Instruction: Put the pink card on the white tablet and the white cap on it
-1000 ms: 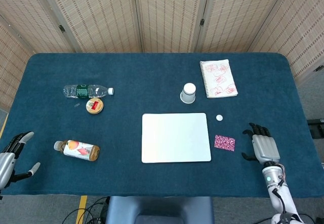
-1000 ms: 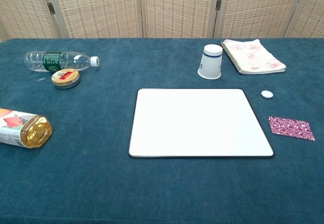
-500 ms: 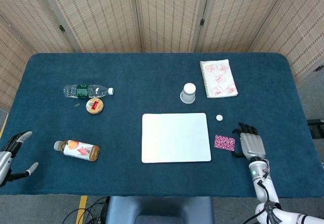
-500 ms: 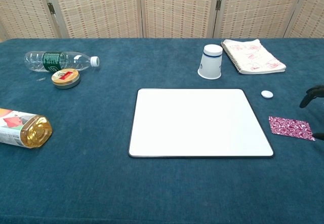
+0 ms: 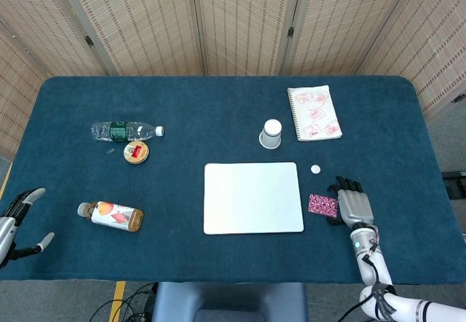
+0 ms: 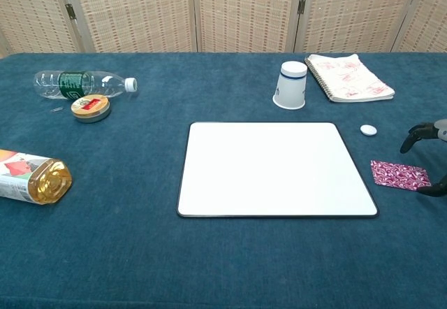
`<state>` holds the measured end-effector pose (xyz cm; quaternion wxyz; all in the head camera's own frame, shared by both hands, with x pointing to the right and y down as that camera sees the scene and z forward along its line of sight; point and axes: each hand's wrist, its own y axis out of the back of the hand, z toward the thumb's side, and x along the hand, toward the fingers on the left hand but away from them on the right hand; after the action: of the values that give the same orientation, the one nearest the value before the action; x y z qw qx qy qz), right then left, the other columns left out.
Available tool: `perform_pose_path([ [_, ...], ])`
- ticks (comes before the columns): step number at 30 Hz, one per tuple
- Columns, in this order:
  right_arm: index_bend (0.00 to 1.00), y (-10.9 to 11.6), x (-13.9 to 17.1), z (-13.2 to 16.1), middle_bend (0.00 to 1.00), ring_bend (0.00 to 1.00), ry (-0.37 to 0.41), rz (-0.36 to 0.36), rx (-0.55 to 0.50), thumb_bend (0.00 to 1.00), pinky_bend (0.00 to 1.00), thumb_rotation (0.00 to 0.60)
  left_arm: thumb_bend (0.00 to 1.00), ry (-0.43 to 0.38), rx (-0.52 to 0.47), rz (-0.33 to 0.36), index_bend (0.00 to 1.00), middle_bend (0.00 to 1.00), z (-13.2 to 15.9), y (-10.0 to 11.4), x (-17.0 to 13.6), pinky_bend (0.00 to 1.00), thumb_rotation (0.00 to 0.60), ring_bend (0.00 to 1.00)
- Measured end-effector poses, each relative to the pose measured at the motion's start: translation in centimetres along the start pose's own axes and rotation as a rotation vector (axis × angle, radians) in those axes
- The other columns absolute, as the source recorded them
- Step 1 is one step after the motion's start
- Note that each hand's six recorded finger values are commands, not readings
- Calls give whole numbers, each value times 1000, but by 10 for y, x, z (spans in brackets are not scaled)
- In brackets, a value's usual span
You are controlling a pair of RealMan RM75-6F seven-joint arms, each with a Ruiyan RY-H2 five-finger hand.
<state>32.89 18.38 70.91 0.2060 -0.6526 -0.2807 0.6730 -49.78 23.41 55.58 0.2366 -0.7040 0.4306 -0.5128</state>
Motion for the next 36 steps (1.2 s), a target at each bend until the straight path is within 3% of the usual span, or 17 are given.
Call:
perform_pose_path([
  [36,400,-11,-12,15,98,0,28,24,15,177,0,600,340,18,-11,8,1,97,-6,3,-1,231,600,72],
])
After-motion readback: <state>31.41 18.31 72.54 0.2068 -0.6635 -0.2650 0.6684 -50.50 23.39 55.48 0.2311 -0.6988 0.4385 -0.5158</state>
